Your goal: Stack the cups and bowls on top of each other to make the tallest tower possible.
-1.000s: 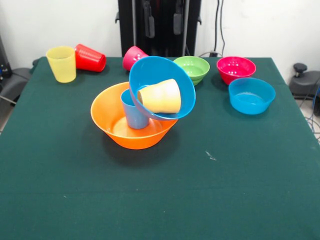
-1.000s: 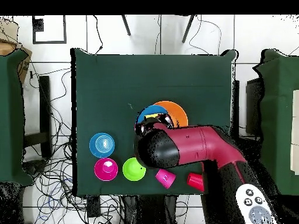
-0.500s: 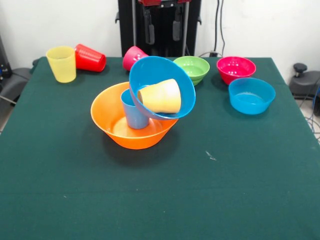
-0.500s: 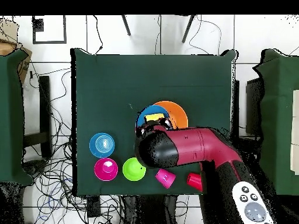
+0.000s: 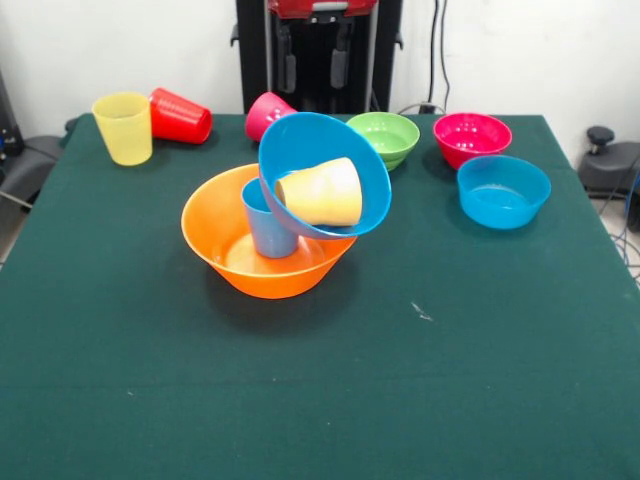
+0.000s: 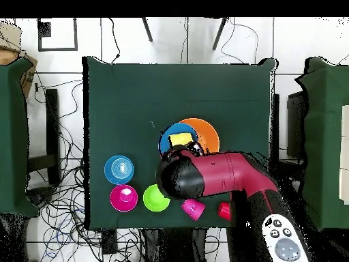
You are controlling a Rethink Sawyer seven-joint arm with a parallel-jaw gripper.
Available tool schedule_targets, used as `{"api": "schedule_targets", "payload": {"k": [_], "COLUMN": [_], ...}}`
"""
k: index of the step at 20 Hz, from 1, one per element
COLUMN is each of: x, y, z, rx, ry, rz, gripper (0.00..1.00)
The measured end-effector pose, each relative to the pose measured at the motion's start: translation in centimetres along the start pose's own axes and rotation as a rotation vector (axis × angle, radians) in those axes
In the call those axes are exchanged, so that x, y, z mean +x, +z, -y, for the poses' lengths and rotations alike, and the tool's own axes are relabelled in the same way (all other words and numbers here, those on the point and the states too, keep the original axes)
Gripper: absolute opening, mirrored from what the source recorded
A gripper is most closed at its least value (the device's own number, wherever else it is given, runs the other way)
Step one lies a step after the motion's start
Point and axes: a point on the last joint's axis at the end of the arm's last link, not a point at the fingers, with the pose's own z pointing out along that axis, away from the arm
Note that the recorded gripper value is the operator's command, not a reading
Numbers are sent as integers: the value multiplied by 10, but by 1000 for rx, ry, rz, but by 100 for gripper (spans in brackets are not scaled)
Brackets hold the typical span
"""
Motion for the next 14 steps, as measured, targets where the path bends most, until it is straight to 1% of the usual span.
{"api": "schedule_targets", "payload": {"k": [1,3,7,11,12,14], "x": [4,7,11,10,7,5], "y": [2,3,2,-4,-7,-10], "z": [0,1,-2,-12,-20,-25], "rx": [14,29,47,71,85,94], "ry": [-8,-16,-21,-34,-39,-42], "rz": [-10,-20,-33,-40,-40,-39], "gripper": [100,100,100,100,100,100]}}
